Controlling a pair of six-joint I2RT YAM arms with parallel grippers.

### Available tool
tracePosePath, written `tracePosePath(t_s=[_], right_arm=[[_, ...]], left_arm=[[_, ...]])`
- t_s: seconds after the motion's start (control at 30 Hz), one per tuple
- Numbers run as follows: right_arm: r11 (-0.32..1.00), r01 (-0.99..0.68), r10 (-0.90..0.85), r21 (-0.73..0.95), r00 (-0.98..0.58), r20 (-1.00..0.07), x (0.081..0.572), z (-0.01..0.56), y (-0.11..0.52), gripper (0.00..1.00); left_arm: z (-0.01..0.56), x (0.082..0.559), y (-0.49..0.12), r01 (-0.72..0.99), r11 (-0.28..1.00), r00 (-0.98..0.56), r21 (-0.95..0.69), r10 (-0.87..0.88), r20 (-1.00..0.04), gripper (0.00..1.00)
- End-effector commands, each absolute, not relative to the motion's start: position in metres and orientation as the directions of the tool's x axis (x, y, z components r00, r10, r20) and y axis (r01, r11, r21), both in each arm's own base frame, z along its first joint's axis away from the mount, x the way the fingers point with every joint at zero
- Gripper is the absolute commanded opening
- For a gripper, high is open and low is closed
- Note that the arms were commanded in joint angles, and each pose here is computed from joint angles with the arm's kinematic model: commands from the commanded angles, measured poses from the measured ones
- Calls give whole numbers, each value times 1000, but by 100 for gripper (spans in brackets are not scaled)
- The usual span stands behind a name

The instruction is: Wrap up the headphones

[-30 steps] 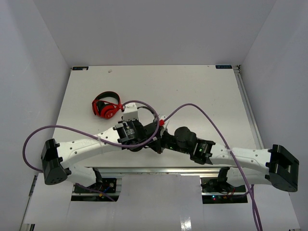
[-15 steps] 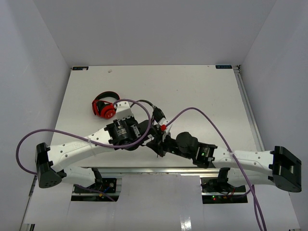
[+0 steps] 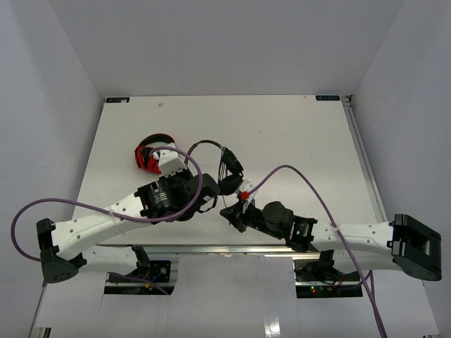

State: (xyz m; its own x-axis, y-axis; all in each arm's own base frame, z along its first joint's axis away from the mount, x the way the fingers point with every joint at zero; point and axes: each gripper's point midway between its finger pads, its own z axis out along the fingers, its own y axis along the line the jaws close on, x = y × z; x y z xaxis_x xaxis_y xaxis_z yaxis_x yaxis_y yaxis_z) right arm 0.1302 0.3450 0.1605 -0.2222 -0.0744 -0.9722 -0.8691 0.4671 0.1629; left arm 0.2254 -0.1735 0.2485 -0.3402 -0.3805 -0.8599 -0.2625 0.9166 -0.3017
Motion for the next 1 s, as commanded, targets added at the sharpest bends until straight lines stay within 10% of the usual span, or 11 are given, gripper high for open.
tracePosePath(t_s=[0.0, 0.97], right_arm=[[448, -885, 61, 128, -113, -992, 133, 191, 347, 15], [497, -868, 165, -6, 102, -981, 150, 174, 347, 15]], left_arm=[[265, 229, -182, -247, 875, -306, -417, -479, -823, 0], [280, 222, -183, -210, 846, -324, -490, -533, -781, 0]])
